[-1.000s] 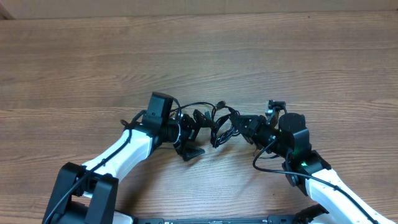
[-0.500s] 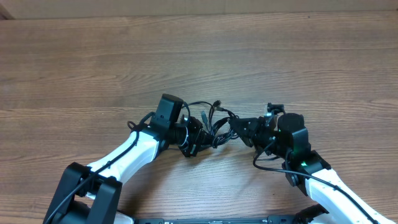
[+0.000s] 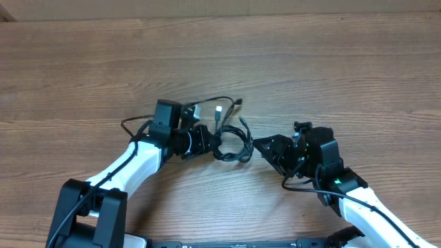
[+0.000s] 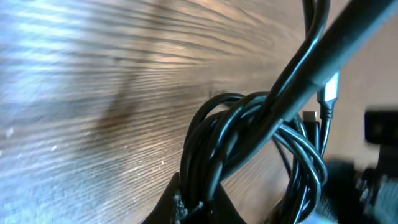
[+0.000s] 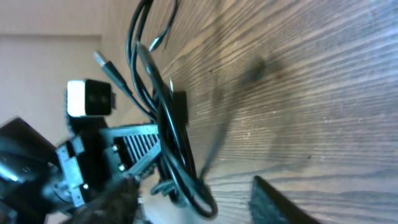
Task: Untangle cables
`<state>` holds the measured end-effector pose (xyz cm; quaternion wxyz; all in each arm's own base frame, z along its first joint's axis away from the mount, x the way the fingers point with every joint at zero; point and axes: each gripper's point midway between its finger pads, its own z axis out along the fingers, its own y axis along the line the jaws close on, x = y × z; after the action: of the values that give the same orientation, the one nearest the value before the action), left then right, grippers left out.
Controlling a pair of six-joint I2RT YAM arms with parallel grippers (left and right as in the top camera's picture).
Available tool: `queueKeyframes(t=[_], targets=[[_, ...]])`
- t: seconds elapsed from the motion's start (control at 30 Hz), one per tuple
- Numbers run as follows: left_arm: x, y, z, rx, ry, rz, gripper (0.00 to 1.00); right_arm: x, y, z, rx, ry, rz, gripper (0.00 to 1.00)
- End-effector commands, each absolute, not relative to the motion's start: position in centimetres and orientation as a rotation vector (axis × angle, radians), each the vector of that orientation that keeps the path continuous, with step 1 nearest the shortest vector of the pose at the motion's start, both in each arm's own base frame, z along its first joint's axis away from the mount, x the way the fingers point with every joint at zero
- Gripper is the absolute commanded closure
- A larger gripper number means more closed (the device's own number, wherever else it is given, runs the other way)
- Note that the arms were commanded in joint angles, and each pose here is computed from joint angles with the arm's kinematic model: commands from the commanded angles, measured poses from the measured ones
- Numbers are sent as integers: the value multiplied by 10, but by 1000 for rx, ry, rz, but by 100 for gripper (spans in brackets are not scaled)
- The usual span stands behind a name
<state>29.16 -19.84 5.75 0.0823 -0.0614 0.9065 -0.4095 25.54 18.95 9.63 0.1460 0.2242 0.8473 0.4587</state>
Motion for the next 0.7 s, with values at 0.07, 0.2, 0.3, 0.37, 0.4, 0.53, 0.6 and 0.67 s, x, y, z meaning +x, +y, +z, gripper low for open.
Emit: queueKeyframes(t=[0.07, 0.2, 0.3, 0.37, 0.4, 0.53, 0.6, 0.67], targets=[[278, -213, 69, 356, 2550, -1288, 96, 266, 189, 112, 498, 2381, 1282, 39], [275, -216, 72, 434, 2511, -1306, 96, 266, 187, 109, 376, 2379, 1212, 36], [269, -221, 79, 508, 2466, -1368, 96, 270, 183, 107, 399, 2371, 1175, 36], [266, -223, 82, 527, 2449, -1404, 96, 274, 178, 105, 423, 2364, 1134, 36], [265, -224, 84, 531, 2442, -1417, 96, 274, 177, 104, 427, 2365, 1128, 36], [261, -229, 93, 560, 2396, -1496, 96, 271, 173, 97, 458, 2393, 1098, 41], [260, -232, 100, 581, 2360, -1537, 96, 269, 169, 91, 486, 2418, 1062, 43], [261, -234, 105, 598, 2324, -1561, 96, 264, 166, 83, 509, 2453, 1036, 44]])
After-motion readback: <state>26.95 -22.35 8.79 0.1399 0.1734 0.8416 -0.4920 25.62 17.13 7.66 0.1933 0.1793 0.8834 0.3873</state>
